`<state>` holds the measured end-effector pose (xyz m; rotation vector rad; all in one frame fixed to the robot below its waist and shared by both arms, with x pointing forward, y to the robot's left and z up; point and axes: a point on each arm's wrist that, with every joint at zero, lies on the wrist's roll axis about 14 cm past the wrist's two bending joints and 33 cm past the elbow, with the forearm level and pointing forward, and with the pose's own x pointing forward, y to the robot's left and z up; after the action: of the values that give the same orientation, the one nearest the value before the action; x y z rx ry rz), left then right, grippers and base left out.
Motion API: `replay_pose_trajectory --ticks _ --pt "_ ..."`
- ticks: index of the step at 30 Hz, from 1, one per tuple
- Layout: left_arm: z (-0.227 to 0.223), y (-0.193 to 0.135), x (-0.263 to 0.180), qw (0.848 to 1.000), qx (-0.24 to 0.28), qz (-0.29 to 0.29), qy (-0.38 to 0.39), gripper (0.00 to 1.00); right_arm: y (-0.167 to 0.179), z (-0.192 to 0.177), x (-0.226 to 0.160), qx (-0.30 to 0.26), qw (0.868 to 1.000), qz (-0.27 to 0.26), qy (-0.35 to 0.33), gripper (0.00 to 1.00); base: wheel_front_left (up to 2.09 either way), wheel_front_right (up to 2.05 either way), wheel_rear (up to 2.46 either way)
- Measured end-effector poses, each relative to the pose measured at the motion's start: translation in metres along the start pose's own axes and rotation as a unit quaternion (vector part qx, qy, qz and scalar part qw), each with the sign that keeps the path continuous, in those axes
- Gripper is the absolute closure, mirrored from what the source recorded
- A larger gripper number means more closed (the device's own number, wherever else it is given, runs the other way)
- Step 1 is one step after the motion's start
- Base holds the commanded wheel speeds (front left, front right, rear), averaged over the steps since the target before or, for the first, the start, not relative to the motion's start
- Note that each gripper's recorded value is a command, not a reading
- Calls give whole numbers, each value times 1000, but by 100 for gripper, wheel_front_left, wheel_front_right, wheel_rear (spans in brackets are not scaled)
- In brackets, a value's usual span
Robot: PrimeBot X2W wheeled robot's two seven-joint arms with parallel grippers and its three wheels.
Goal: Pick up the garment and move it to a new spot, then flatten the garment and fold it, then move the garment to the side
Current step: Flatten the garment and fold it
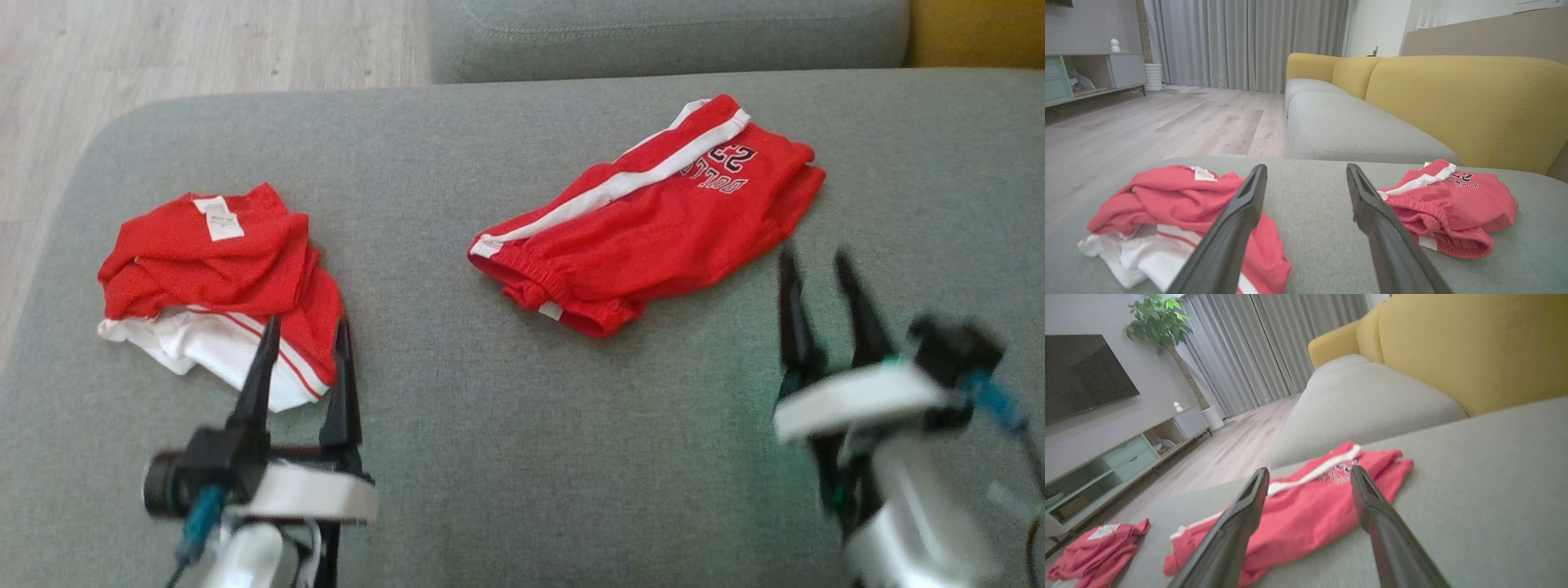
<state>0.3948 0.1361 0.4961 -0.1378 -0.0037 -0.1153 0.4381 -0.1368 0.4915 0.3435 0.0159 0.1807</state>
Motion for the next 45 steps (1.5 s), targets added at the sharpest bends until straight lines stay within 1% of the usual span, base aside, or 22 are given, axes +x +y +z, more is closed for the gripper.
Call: replay_pose_trajectory --ticks 5,9,12,14,19,20,22,23,24,27,31,33,34,37,38,42,43,44,45 --pt "-18 -5 -18 1000 -15 2 21 0 -8 -39 -41 6 999 -31 44 0 0 0 0" --pt "-24 -6 -17 999 -19 0 27 0 -13 -42 -40 -3 998 -36 46 0 0 0 0" --pt "-30 -6 -14 999 -17 -3 33 0 -14 -40 -28 -12 998 -36 43 0 0 0 0" --pt "-33 -6 -8 999 -18 -6 35 0 -21 -36 -13 -17 998 -44 40 0 0 0 0" --pt "-33 -9 16 999 -19 -18 30 0 -43 -14 45 -45 996 -63 38 0 0 0 0" --pt "-36 -8 23 999 -25 -19 31 0 -61 -11 66 -51 994 -84 55 0 0 0 0" --pt "-41 -4 26 998 -38 -12 38 0 -80 -15 83 -44 989 -115 84 0 0 0 0" --pt "-47 0 26 998 -36 -7 46 0 -87 -20 90 -39 986 -127 100 0 0 0 0" --pt "-51 2 26 998 -34 -5 51 0 -92 -26 97 -39 983 -134 118 0 0 0 0" --pt "-56 13 25 998 -29 7 59 0 -100 -45 113 -64 973 -143 169 0 0 0 0" --pt "-63 26 23 997 -24 22 69 0 -110 -62 131 -88 962 -151 212 0 0 0 0" --pt "-69 31 21 996 -23 29 79 0 -117 -72 134 -108 953 -155 238 0 0 0 0" --pt "-69 31 21 996 -23 29 79 0 -117 -72 134 -108 953 -155 238 0 0 0 0" --pt "-70 40 19 996 -21 42 81 0 -124 -93 128 -125 936 -161 287 0 0 0 0" --pt "-69 43 19 995 -20 46 80 0 -125 -96 126 -129 933 -163 294 0 0 0 0" --pt "-66 43 19 996 -20 46 76 0 -124 -96 125 -131 929 -165 305 0 0 0 0" --pt "-65 42 20 996 -21 45 74 0 -122 -98 123 -129 929 -162 307 3 0 0 0" --pt "-64 40 20 996 -21 43 73 0 -120 -98 122 -127 929 -160 308 47 0 0 0" --pt "-64 39 21 996 -22 41 72 0 -118 -98 121 -127 930 -157 307 100 0 0 0"
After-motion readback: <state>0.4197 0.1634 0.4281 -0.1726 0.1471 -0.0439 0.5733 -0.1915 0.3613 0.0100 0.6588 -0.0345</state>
